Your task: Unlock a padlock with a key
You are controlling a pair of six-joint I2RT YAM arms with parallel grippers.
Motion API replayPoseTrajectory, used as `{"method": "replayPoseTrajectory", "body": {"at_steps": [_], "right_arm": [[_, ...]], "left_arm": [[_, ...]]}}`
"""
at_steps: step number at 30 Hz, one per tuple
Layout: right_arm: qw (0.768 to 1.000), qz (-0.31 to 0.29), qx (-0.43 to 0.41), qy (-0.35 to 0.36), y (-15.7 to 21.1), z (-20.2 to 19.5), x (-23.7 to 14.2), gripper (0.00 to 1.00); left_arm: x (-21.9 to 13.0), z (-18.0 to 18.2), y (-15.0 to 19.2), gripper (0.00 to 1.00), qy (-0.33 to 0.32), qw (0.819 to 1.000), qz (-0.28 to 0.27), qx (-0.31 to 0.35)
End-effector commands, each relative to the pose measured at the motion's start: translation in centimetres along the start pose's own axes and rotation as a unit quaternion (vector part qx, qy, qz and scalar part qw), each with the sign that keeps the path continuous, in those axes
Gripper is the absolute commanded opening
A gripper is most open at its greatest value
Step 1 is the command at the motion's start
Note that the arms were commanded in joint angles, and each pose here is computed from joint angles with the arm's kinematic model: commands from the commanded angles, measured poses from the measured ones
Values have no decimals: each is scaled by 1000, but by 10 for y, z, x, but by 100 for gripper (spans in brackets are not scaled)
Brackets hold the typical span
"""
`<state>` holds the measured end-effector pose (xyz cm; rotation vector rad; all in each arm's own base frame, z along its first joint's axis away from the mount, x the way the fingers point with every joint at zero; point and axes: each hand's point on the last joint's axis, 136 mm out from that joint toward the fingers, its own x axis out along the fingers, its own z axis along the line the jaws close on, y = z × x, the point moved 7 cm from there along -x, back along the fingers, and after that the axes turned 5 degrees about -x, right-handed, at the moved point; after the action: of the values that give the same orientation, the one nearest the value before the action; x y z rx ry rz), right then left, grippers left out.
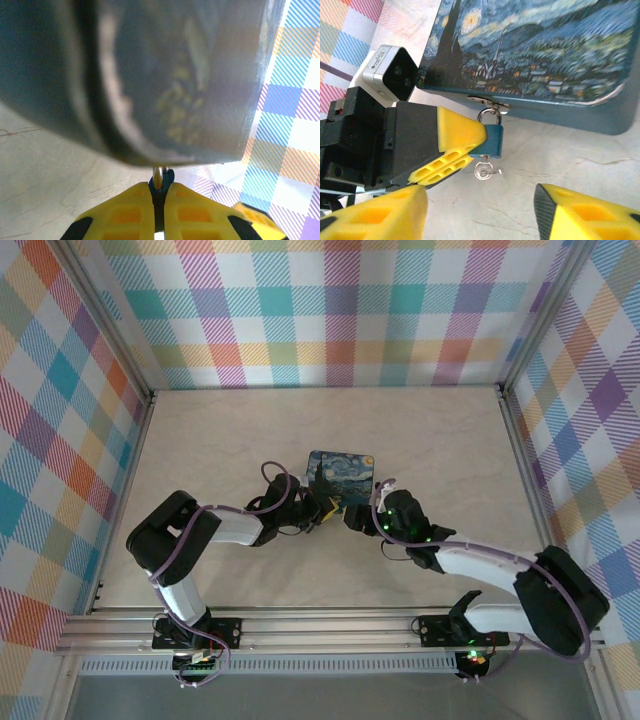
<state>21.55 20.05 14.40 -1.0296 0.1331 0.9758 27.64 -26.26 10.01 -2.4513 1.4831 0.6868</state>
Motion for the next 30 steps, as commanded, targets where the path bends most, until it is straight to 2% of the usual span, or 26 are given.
{"method": "replayPoseTrajectory", "body": {"at_steps": [1, 6, 11, 18, 23, 27, 30], "right_arm": [[993, -27, -107, 30, -17, 6, -16, 72], [971, -97, -218, 25, -38, 18, -41, 99], [927, -133, -351, 14, -51, 32, -58, 100], [856, -81, -507, 51, -46, 26, -58, 100], [788, -48, -609, 78, -26, 11, -52, 100], [743, -49, -662, 88, -14, 8, -49, 100], [723, -49, -684, 87, -8, 8, -45, 100]], "left_arm": [[-8, -7, 2, 0, 9, 1000, 0, -8], [-9, -7, 2, 0, 8, 1000, 0, -12], [-9, -10, 2, 0, 11, 1000, 2, -20], [-9, -13, 2, 0, 17, 999, 5, -33], [-8, -15, 2, 0, 21, 999, 8, -40], [-7, -15, 1, 0, 20, 999, 8, -46], [-5, -16, 2, 0, 23, 998, 9, -51]]}}
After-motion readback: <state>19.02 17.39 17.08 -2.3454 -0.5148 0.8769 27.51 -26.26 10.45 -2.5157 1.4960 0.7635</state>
